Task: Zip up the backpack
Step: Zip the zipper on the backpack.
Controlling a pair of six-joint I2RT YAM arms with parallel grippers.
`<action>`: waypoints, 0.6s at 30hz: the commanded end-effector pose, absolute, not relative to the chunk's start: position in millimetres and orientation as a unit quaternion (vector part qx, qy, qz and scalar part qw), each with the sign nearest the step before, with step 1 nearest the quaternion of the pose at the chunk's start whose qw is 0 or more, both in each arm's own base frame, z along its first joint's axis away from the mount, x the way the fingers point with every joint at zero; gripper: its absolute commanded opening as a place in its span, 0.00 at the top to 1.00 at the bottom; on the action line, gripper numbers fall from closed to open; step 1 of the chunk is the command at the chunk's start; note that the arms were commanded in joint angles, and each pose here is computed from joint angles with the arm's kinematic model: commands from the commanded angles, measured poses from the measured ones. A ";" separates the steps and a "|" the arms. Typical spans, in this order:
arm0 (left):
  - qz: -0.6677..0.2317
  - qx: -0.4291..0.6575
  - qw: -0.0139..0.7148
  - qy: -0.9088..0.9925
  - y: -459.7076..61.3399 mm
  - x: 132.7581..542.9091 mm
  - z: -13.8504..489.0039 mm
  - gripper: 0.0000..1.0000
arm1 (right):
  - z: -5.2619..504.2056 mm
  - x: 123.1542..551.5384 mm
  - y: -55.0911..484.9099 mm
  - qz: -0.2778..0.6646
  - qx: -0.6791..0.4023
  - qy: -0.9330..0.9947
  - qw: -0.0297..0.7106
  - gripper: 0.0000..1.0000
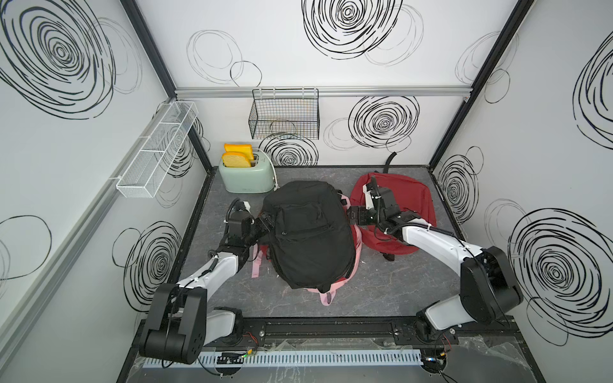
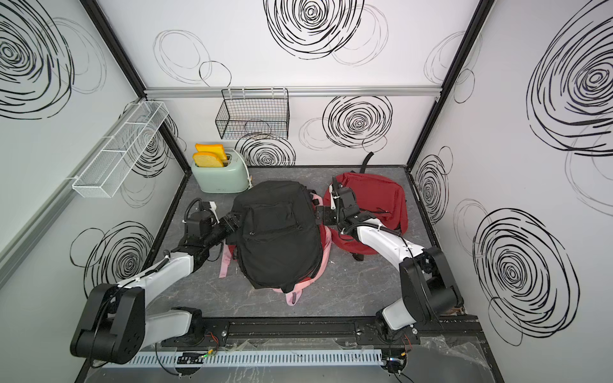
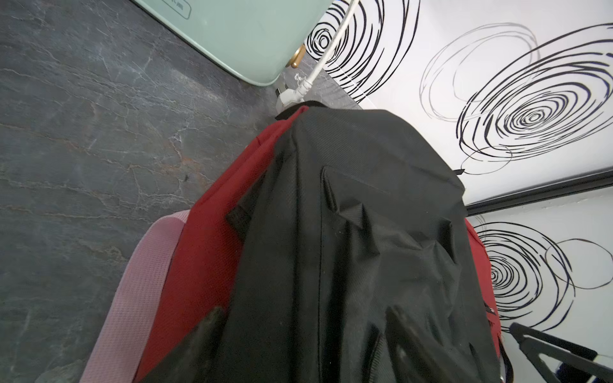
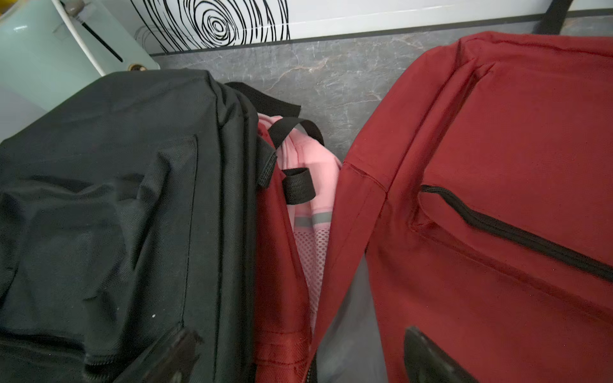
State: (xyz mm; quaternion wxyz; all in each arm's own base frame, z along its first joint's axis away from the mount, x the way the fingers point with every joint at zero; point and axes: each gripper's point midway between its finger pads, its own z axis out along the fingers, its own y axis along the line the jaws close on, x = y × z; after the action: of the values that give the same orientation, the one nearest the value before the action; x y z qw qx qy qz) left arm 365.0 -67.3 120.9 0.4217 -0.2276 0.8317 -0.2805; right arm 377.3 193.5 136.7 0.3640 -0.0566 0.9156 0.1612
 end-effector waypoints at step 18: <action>-0.288 -0.206 0.452 0.818 -73.3 368.0 139.8 0.21 | 141.7 383.7 207.1 0.166 -0.070 0.909 0.375 0.00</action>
State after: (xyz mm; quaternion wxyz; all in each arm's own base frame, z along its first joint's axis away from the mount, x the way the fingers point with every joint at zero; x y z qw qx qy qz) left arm 364.3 -70.8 124.1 0.4259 -0.2181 0.8320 -0.2809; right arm 380.2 205.5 135.7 0.3637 -0.0682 0.9135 0.1690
